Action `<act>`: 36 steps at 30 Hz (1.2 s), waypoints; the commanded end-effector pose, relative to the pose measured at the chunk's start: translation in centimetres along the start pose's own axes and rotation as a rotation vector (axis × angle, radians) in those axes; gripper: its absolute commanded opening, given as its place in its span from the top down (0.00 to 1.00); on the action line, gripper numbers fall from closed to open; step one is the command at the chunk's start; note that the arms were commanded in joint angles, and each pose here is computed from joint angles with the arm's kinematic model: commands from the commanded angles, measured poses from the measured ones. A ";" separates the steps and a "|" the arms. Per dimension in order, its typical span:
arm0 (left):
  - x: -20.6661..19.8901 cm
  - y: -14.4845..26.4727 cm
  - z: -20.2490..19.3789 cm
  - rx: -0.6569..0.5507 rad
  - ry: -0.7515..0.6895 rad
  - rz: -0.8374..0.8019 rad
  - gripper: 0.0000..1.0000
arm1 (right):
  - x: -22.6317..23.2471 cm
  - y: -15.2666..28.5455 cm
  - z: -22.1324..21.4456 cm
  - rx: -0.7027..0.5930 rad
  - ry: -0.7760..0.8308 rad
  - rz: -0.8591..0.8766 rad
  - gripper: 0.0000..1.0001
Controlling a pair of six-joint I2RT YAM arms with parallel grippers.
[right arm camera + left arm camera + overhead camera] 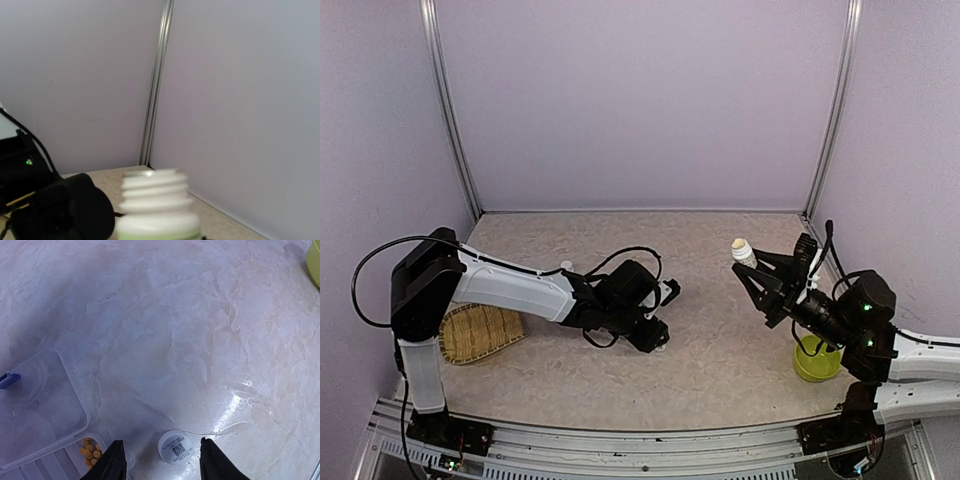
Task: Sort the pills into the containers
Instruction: Pick up the lid of the pill bottle from the center of the board.
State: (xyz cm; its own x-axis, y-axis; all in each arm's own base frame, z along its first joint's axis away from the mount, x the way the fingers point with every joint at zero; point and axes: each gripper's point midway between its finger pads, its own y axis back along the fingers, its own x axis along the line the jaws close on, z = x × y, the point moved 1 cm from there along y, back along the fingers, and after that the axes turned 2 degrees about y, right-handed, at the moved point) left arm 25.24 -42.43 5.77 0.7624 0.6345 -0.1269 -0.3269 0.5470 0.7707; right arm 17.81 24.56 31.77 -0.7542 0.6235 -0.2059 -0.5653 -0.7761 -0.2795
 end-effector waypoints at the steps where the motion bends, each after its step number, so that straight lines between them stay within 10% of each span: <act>1: -0.9 -0.4 -0.5 0.035 -0.036 -0.038 0.52 | -0.6 -0.4 0.6 -0.002 0.006 -0.022 0.94; 36: -1.8 -2.1 -1.7 0.088 -0.120 -0.011 0.76 | -0.8 -0.9 -0.5 0.039 0.000 -0.031 0.94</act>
State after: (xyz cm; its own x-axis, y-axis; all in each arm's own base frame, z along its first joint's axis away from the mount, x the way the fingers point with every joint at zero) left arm 23.42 -43.25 3.43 0.8230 0.5609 -0.0895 -0.2573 0.5086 0.8216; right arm 18.68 25.00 30.46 -0.7475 0.6310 -0.2075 -0.5906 -0.7743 -0.2274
